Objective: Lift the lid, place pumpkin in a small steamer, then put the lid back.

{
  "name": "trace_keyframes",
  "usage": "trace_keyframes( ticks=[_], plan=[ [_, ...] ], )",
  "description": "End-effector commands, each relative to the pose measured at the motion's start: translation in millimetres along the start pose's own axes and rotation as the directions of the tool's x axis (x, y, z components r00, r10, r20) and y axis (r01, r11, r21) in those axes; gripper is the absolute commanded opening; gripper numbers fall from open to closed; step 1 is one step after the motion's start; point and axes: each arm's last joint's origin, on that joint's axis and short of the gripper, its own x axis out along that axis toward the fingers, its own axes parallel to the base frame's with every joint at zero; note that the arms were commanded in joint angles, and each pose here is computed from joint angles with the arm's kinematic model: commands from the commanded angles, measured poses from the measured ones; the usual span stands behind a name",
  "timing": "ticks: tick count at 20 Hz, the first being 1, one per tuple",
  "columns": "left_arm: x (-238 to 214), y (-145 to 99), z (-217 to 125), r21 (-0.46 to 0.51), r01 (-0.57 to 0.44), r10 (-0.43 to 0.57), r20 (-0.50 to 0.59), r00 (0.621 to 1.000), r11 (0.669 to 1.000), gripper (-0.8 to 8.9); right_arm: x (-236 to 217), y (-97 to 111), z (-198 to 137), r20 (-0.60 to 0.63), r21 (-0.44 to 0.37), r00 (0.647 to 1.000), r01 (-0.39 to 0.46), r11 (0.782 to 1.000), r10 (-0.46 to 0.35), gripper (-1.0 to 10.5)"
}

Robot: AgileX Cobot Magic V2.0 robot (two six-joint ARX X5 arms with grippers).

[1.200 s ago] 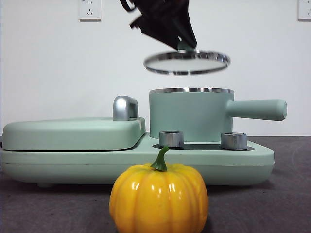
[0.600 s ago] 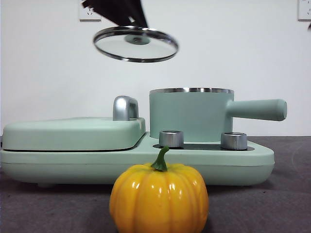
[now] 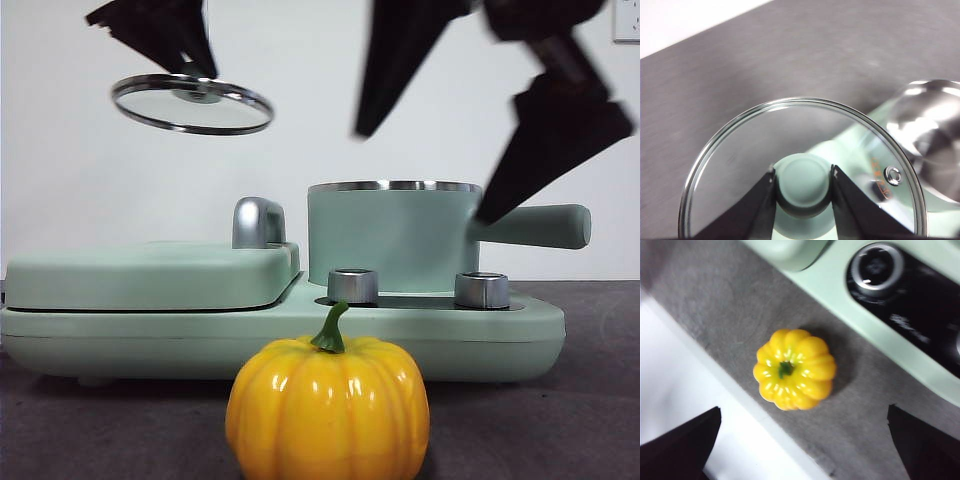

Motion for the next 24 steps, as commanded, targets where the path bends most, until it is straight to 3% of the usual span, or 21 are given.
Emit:
trace_keyframes(
  ticks=[1, 7, 13, 24],
  plan=[
    [-13, 10, 8, 0.009, -0.02, 0.02, 0.062, 0.998, 1.0, 0.15, 17, 15, 14, -0.05, -0.032, 0.998, 0.031, 0.999, -0.032, 6.3],
    [-17, 26, 5, -0.025, -0.024, 0.025, 0.069, 0.997, 0.999, 0.15, 61, 35, 32, -0.173, -0.122, 0.979, 0.083, 0.989, -0.104, 6.5],
    [-17, 26, 4, -0.026, -0.023, 0.025, 0.067, 0.997, 0.999, 0.15, 95, 31, 30, -0.26, -0.141, 0.95, 0.142, 0.98, -0.175, 6.5],
    [-17, 26, 4, -0.031, -0.014, 0.016, 0.062, 0.998, 0.999, 0.15, 126, 36, 25, -0.312, -0.178, 0.929, 0.15, 0.973, -0.201, 6.4]
  ],
)
